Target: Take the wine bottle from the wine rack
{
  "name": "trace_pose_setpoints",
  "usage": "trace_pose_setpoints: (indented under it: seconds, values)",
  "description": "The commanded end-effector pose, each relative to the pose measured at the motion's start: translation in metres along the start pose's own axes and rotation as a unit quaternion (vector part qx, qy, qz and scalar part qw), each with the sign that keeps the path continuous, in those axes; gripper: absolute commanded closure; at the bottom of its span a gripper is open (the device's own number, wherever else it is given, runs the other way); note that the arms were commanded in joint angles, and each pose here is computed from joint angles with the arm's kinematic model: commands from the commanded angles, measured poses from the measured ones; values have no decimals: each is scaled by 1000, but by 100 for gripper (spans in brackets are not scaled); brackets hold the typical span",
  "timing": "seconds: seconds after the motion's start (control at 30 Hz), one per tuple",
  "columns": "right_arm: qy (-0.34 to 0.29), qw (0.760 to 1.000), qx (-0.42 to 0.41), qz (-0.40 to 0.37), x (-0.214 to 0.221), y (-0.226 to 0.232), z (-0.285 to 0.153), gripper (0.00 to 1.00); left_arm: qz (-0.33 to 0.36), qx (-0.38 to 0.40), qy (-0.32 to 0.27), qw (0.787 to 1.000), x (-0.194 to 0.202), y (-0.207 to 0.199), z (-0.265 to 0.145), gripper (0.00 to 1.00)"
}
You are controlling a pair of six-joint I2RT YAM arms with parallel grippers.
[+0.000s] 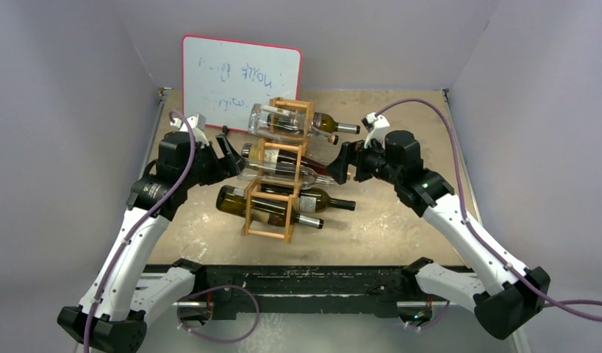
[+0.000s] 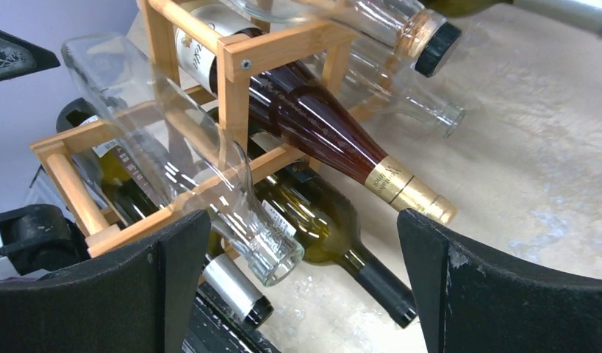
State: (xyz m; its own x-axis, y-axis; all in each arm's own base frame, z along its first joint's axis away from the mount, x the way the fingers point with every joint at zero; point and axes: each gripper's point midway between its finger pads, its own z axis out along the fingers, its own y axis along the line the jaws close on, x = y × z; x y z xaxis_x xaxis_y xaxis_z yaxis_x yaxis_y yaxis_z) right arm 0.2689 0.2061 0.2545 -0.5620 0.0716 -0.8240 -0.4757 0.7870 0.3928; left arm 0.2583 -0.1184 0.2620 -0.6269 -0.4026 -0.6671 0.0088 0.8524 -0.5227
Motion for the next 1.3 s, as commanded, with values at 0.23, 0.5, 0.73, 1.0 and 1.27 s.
trace_pose_setpoints:
  seconds: [0.23,0.5,0.73,1.0,1.27]
  values:
    - [-24,990,-119,73,-1,37,17,0,-20,55,11,998,-1,-23,18,27]
    - [-34,975,-211,64,20,48,19,0,-23,57,18,998,0,-23,26,31]
    - [-47,964,-251,80,31,51,24,1,-27,55,27,998,6,-21,30,35]
    - [-78,953,-277,93,22,57,24,25,-26,52,26,998,8,-18,29,36]
    - [-51,948,-301,95,33,60,34,36,-21,58,23,998,3,-23,25,34]
